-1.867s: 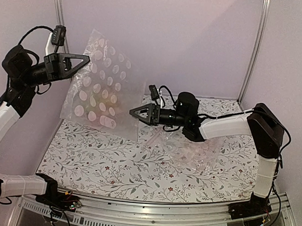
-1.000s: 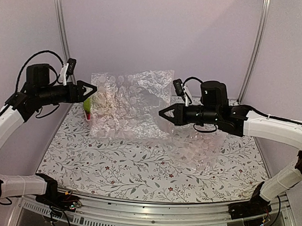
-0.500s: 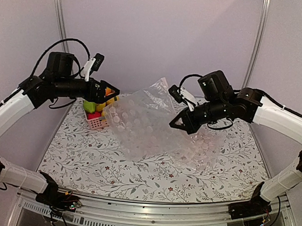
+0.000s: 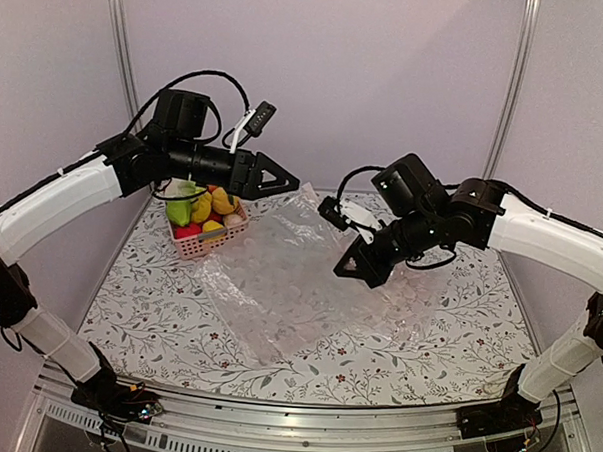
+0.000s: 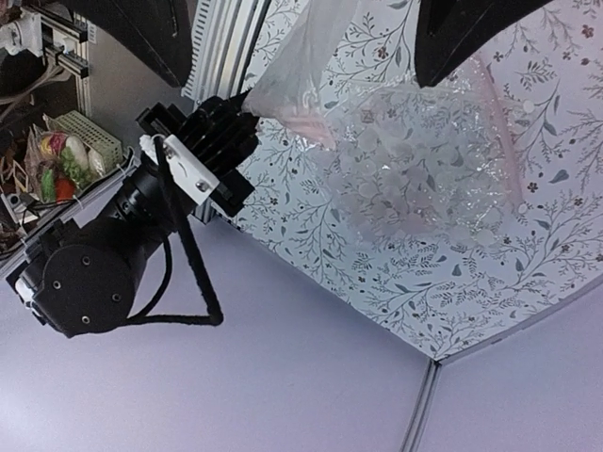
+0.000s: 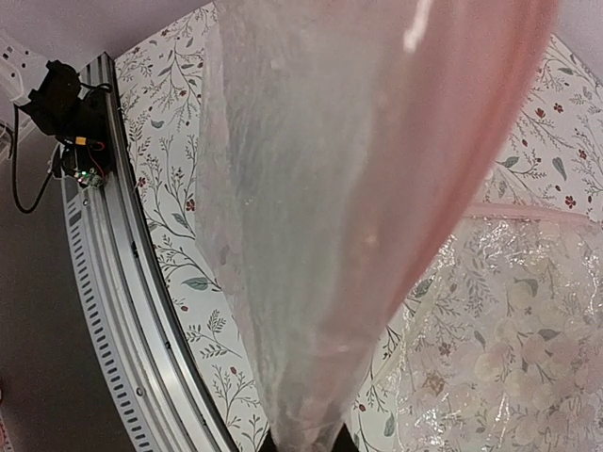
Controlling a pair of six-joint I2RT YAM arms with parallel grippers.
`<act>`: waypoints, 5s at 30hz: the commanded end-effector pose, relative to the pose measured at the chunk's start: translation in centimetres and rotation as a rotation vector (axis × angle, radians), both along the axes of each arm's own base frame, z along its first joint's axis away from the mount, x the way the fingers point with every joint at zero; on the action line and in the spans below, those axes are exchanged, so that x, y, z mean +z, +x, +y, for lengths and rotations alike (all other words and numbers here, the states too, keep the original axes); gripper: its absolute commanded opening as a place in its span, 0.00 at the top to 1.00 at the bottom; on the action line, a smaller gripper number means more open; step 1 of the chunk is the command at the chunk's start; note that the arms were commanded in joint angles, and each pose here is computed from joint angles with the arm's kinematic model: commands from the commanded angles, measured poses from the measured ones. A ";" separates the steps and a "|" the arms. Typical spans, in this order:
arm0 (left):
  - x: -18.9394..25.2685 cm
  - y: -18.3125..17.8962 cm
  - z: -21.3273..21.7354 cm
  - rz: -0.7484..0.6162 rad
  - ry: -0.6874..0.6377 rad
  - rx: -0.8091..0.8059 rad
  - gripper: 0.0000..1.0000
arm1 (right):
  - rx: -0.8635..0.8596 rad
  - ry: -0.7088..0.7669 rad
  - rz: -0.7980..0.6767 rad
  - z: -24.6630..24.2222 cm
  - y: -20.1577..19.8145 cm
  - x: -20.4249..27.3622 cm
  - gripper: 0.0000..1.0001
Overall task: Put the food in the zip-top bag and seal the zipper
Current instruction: Pass from the right arm to the left, then pass from the left arm to the right, then hold the zipper from the zipper food storage bag.
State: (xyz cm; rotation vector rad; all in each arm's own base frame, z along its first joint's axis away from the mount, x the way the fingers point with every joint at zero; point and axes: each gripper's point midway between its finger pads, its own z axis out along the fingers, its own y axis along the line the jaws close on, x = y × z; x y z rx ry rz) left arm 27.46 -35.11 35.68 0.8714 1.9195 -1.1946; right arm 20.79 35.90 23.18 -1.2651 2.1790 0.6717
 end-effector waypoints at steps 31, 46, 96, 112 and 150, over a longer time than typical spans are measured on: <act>1.3 -1.0 -0.8 0.007 -0.101 -0.004 1.00 | -0.248 0.224 -0.124 -1.8 2.7 3.8 0.06; 2.0 1.9 6.9 0.027 -0.234 0.278 1.00 | -0.451 0.569 0.041 -8.2 7.0 6.1 0.01; 5.6 -0.6 10.6 0.032 -0.449 0.254 1.00 | -0.210 0.819 0.236 -0.1 6.0 6.6 0.68; 4.9 -0.7 10.9 0.041 -0.440 0.267 1.00 | -0.223 0.834 0.214 0.4 6.7 6.7 1.00; 1.9 -4.5 -1.2 -0.064 -0.030 -0.295 0.09 | 0.138 0.360 -0.074 2.1 -0.7 9.4 1.00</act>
